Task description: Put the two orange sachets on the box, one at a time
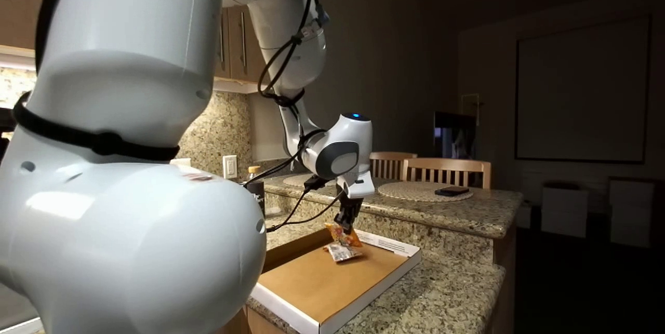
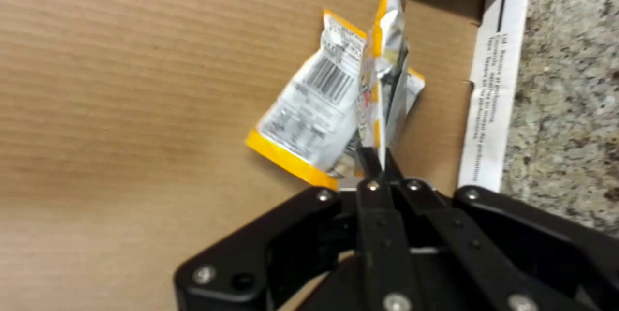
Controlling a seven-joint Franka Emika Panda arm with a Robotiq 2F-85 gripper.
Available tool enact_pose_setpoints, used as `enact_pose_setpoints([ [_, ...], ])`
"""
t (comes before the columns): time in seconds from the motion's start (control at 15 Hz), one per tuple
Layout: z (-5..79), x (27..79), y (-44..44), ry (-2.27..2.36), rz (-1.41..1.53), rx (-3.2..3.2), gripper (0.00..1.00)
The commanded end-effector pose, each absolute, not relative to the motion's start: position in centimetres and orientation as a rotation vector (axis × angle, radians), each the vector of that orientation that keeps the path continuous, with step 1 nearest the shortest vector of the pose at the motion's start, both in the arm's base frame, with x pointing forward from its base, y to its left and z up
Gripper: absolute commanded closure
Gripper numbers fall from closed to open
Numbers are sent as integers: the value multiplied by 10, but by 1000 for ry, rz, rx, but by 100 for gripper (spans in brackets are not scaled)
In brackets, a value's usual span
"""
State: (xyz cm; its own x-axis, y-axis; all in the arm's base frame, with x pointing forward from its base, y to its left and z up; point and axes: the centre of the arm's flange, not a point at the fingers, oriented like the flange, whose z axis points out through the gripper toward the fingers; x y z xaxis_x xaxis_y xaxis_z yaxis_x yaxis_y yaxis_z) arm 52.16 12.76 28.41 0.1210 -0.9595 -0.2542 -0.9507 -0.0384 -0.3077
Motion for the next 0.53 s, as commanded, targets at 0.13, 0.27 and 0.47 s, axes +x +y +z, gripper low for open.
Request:
enact_pose_setpoints([
  [0.13, 269, 436, 105, 1991, 42, -1868, 56],
  [0.27, 266, 425, 81, 1998, 31, -1849, 43],
  [0.47, 271, 413, 40, 1939, -27, -1891, 23],
])
